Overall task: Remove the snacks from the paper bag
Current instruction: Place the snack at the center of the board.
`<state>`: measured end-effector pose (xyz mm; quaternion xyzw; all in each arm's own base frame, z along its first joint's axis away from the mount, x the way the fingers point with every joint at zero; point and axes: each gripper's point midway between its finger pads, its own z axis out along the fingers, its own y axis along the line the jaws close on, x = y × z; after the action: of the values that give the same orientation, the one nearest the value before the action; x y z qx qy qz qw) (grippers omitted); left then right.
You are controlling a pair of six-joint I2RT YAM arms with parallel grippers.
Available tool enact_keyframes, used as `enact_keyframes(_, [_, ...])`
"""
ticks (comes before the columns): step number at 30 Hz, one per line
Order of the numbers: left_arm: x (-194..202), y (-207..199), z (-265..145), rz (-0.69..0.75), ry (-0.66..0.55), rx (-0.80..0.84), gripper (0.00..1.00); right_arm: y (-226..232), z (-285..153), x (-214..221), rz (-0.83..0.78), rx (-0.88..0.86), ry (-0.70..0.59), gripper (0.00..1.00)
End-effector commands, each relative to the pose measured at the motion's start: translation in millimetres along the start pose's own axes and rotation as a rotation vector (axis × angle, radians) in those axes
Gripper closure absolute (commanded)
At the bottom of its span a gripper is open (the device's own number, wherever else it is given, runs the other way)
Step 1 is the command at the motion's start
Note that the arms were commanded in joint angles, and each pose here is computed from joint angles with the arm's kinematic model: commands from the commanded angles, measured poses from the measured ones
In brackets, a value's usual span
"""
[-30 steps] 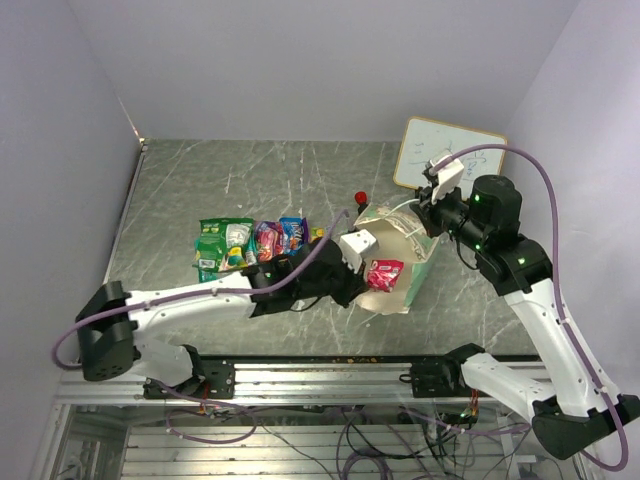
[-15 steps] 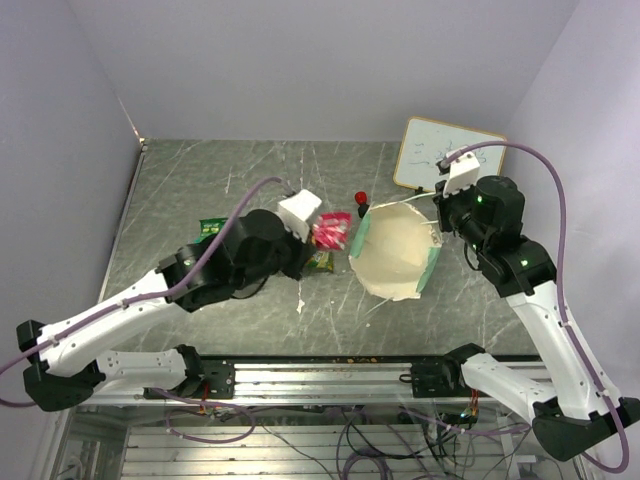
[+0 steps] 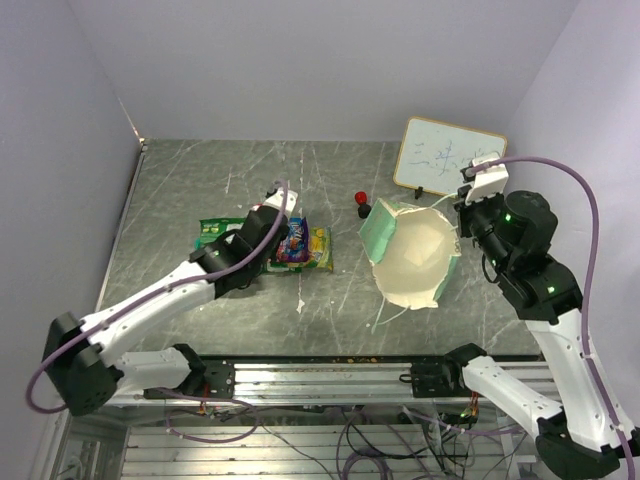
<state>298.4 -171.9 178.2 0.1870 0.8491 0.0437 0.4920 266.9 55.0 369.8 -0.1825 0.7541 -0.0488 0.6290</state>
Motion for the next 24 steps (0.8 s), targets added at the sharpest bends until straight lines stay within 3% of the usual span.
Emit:
enact_keyframes(1, [-9.1, 2.3, 36.3, 0.010, -0.080, -0.004, 0.93, -11.8, -13.4, -10.1, -0.008, 0.035, -0.015, 1.00])
enact_keyframes(10, [32.9, -10.5, 72.0, 0.011, 0.027, 0.050, 0.93, -17.4, -21.8, -29.9, 0.005, 0.035, -0.046, 1.00])
enact_keyframes(15, [67.2, -10.2, 75.2, 0.015, 0.115, 0.047, 0.93, 13.8, -12.5, -48.5, 0.030, -0.148, -0.057, 1.00])
enact_keyframes(20, [75.5, -6.1, 70.7, 0.020, 0.141, 0.045, 0.93, 25.6, 1.9, -50.3, 0.173, -0.178, 0.029, 1.00])
enact_keyframes(24, [73.5, -1.6, 70.6, 0.015, 0.188, 0.021, 0.87, 11.9, 8.0, -55.0, 0.316, -0.069, 0.087, 1.00])
